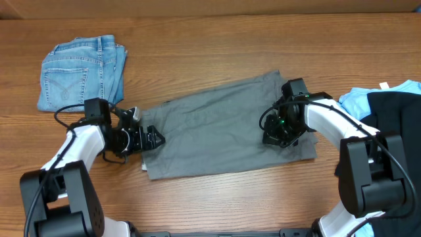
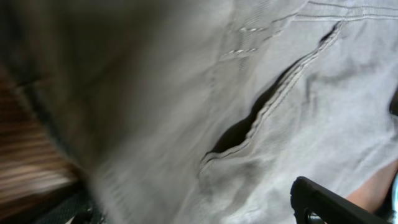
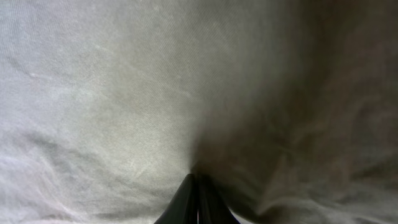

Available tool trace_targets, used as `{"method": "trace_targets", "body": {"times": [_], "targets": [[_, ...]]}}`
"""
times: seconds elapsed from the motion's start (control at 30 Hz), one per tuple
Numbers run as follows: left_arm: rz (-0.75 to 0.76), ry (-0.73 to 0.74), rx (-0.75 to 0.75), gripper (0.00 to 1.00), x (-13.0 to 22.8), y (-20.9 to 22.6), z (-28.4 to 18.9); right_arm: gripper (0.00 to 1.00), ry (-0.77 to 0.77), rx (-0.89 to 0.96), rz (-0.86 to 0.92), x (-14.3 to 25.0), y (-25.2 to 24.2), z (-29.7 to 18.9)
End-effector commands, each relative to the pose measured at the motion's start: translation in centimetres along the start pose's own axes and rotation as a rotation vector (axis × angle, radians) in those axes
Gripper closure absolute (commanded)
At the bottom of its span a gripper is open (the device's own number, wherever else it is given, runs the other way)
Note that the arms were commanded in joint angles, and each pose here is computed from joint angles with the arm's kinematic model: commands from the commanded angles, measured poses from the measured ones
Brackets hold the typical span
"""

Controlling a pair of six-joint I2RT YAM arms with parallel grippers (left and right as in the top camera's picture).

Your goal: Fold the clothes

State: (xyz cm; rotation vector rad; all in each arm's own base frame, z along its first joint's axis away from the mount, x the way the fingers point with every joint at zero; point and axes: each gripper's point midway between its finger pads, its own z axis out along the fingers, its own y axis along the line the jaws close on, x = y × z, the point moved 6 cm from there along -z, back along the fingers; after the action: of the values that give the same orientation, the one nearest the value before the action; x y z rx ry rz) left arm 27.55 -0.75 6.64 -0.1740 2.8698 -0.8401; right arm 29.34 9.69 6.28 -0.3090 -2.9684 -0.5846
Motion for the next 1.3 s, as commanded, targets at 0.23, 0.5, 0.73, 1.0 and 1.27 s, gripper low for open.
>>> {"method": "trace_targets", "body": {"times": [0.23, 0.5, 0.73, 1.0, 1.27], "targets": [[-0.089, 0.145, 0.118, 0.17, 2.3, 0.8, 4.9, 0.96, 0.022, -0.012, 0.000, 0.2, 0.0, 0.5], [-0.086, 0.163, 0.131, 0.69, 2.4, 0.1, 5.8, 0.96, 0.024, -0.012, 0.001, 0.3, 0.0, 0.5], [-0.120, 0.139, 0.199, 0.96, 1.0, -0.5, 4.2, 0.96, 0.037, -0.006, 0.008, 0.5, -0.1, 0.5], [-0.157, 0.073, 0.104, 0.96, -3.2, -0.6, -4.9, 0.96, 0.054, -0.027, 0.030, 0.3, 0.3, -0.9], [-0.126, -0.060, -0.249, 0.96, -6.8, -3.3, -18.4, 0.96, -0.060, -0.072, -0.024, -0.7, 2.6, -5.2]]}}
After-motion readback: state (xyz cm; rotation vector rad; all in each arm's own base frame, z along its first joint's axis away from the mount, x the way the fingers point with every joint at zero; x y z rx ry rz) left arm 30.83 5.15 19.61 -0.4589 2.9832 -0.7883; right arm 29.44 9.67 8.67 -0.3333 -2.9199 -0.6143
